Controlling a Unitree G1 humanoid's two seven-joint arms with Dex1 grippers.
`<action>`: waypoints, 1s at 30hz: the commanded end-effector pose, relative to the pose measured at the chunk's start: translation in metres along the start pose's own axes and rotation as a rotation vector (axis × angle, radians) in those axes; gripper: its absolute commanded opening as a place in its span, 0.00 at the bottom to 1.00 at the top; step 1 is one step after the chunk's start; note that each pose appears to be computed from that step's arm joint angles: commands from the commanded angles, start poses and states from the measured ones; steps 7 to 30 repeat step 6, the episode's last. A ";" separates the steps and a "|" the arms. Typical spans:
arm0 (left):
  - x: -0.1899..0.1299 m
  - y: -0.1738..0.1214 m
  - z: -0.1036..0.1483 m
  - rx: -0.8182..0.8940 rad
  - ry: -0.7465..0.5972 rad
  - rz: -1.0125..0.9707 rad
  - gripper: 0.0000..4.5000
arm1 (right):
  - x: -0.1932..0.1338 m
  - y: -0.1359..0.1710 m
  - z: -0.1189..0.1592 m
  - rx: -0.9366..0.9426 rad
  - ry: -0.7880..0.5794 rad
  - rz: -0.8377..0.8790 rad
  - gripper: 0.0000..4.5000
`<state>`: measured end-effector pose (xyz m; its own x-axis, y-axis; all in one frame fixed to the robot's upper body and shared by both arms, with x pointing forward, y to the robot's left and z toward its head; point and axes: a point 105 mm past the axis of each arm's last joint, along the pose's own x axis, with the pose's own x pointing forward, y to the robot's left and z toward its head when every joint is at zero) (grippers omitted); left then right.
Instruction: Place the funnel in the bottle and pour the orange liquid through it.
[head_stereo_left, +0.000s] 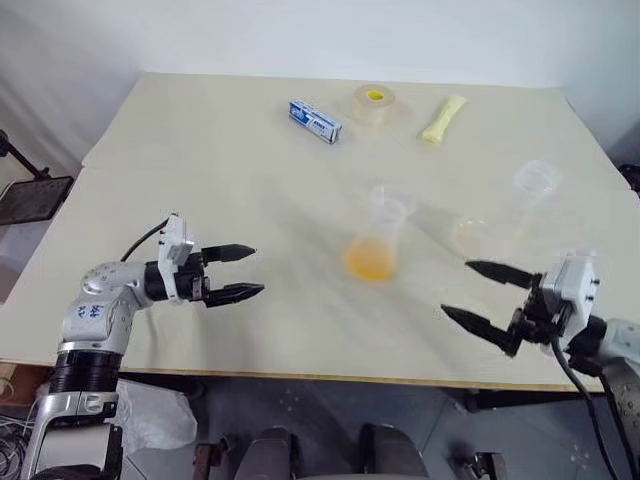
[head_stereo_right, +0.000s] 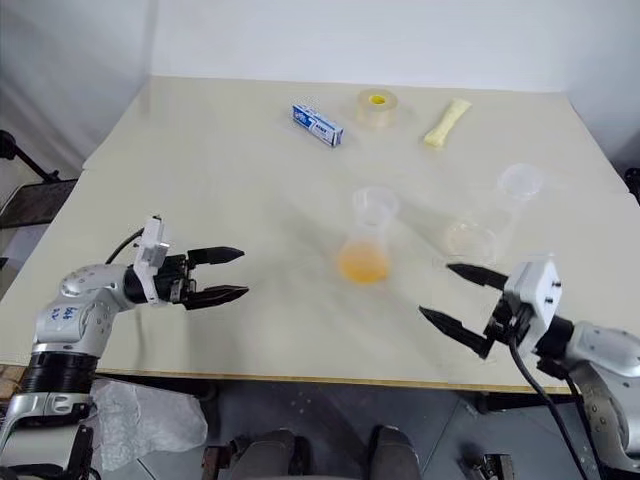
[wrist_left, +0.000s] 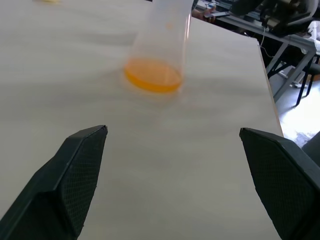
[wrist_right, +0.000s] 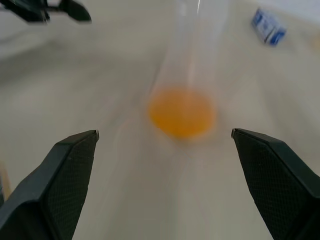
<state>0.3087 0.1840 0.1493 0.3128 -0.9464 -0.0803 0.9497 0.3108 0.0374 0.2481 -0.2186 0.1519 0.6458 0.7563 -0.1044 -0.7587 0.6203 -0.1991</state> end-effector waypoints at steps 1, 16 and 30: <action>-0.001 -0.005 0.015 0.143 -0.032 0.001 1.00 | -0.003 -0.007 -0.005 -0.009 -0.026 -0.031 0.99; -0.002 -0.006 0.018 0.185 -0.056 0.036 1.00 | 0.001 -0.007 -0.006 -0.004 -0.036 -0.026 0.99; -0.002 -0.006 0.018 0.185 -0.056 0.036 1.00 | 0.001 -0.007 -0.006 -0.004 -0.036 -0.026 0.99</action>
